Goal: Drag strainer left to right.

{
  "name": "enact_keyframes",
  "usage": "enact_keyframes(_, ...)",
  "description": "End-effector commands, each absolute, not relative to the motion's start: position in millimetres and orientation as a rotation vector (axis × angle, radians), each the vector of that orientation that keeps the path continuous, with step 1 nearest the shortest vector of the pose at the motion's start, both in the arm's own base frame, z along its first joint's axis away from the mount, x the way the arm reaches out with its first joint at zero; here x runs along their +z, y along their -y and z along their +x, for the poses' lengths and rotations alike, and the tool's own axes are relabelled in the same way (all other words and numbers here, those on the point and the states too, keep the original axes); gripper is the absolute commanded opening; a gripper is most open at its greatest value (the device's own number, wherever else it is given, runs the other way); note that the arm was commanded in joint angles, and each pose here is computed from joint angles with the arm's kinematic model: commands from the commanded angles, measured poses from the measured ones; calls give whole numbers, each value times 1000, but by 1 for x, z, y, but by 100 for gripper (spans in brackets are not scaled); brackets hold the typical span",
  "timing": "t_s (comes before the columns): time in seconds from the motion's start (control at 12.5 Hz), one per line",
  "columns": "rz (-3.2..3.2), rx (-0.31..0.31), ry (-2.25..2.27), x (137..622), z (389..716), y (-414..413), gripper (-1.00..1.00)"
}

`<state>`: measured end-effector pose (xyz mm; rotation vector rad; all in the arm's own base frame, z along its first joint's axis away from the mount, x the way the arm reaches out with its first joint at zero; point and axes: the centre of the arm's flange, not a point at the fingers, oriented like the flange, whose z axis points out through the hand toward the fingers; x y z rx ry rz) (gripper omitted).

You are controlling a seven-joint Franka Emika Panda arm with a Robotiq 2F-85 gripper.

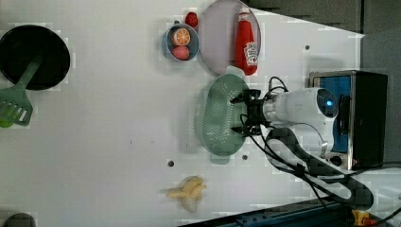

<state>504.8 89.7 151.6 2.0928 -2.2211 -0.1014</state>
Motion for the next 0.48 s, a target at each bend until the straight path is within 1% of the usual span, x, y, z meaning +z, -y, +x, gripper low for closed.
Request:
enact_keyframes(0.08,2192,-89,2138,164,509,-68,100)
enact_keyframes(0.48,2169,-65,2135,162,510,-23,100)
